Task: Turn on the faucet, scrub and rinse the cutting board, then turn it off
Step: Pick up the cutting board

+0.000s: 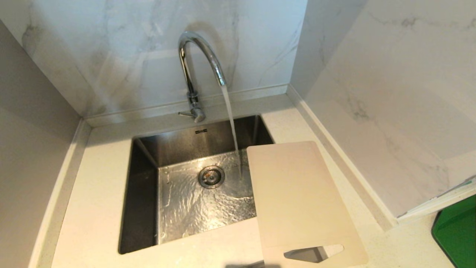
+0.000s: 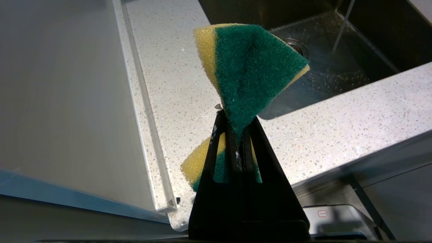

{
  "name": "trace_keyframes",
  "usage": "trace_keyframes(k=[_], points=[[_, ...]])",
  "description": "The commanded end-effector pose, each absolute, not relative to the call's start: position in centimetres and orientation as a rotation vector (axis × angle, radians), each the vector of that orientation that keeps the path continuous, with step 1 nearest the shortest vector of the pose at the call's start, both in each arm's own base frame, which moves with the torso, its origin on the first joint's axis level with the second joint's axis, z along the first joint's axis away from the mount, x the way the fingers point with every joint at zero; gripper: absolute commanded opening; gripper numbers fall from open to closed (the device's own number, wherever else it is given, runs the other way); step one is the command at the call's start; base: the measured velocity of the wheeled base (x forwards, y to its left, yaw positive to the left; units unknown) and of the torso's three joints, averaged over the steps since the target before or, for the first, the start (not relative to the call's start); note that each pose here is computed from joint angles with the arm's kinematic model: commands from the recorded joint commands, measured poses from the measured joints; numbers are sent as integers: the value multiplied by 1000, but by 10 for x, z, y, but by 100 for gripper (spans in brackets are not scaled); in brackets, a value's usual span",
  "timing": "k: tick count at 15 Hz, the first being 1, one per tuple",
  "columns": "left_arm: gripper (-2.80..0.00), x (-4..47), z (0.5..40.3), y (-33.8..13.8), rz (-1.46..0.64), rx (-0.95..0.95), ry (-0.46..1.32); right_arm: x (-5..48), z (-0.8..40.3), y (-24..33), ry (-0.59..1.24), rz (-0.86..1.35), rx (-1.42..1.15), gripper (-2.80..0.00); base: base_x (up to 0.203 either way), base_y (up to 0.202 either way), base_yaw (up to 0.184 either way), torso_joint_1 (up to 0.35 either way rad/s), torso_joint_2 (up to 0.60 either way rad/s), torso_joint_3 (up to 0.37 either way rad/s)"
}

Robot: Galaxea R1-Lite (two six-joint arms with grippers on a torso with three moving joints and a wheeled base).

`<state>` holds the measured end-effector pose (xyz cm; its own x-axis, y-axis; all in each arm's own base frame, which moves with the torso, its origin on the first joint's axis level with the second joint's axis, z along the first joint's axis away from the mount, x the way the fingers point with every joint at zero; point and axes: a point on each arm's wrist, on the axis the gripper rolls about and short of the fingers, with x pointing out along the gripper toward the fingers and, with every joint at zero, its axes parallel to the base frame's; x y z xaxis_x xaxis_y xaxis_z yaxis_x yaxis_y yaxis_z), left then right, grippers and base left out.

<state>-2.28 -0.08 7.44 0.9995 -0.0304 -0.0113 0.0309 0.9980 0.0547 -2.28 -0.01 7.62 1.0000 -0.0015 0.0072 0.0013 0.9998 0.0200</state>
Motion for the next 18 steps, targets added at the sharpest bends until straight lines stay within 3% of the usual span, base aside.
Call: trace_keyframes(k=[1,18], points=[[-280,-23,73,-1,-31,55,10,-23,76,0,-8,-1,20,-280,0,0,0,0,0,0],[-280,-23,74,0,-5,8,9,-23,76,0,-9,0,13,-280,0,0,0,0,0,0]])
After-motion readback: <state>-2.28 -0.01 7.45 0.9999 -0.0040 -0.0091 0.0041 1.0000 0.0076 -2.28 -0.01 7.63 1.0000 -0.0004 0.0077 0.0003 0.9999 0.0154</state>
